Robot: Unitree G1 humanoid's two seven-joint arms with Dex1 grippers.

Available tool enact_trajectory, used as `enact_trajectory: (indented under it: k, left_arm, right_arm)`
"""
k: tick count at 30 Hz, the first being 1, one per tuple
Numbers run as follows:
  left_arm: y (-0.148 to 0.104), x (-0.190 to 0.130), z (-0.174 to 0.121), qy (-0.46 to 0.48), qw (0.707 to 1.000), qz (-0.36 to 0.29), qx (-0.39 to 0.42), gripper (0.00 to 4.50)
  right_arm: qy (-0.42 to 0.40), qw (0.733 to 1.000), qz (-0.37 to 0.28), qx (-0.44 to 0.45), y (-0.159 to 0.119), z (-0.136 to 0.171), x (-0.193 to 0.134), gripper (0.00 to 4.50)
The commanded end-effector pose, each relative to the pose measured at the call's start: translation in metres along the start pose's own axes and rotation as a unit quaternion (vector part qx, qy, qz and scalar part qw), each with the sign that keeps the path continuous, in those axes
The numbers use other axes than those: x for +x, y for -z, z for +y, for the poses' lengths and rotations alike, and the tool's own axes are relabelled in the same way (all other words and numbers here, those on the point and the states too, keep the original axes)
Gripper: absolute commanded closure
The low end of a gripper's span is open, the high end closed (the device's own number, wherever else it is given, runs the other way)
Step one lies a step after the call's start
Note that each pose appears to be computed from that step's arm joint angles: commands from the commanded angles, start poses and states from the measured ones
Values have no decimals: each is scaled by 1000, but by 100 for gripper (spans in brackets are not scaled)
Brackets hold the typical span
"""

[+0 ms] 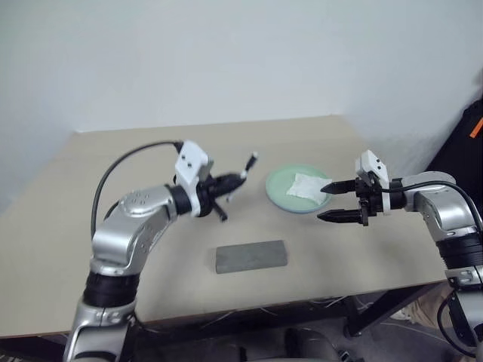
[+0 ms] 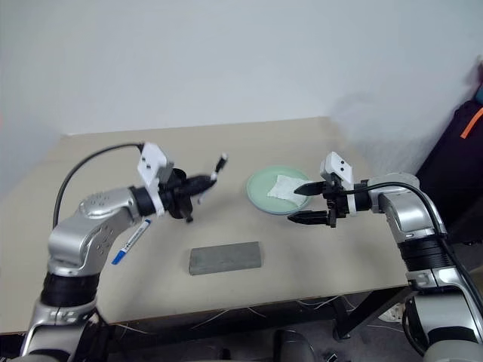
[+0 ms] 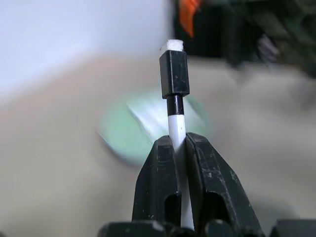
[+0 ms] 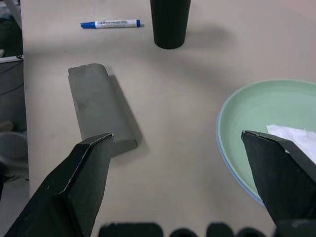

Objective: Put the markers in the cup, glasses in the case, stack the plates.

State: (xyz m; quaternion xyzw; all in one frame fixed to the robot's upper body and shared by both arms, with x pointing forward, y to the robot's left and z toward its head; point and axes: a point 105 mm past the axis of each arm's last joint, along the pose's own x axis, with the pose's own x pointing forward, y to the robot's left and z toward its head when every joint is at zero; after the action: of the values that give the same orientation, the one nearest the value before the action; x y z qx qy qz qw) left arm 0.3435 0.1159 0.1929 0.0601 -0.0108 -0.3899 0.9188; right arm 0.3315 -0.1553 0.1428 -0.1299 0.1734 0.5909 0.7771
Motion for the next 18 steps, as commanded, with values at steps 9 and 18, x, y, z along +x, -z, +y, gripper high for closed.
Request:
enact_trajectory:
  k: [9, 18]
  left_arm:
    - [-31, 15, 77, -198, 972, -99, 81, 448]
    - [-3, 12, 86, -196, 977, -54, 59, 448]
  right_arm:
    - [8, 1000, -16, -25, -16, -3, -4, 0]
    - [12, 999, -16, -25, -16, -3, -5, 0]
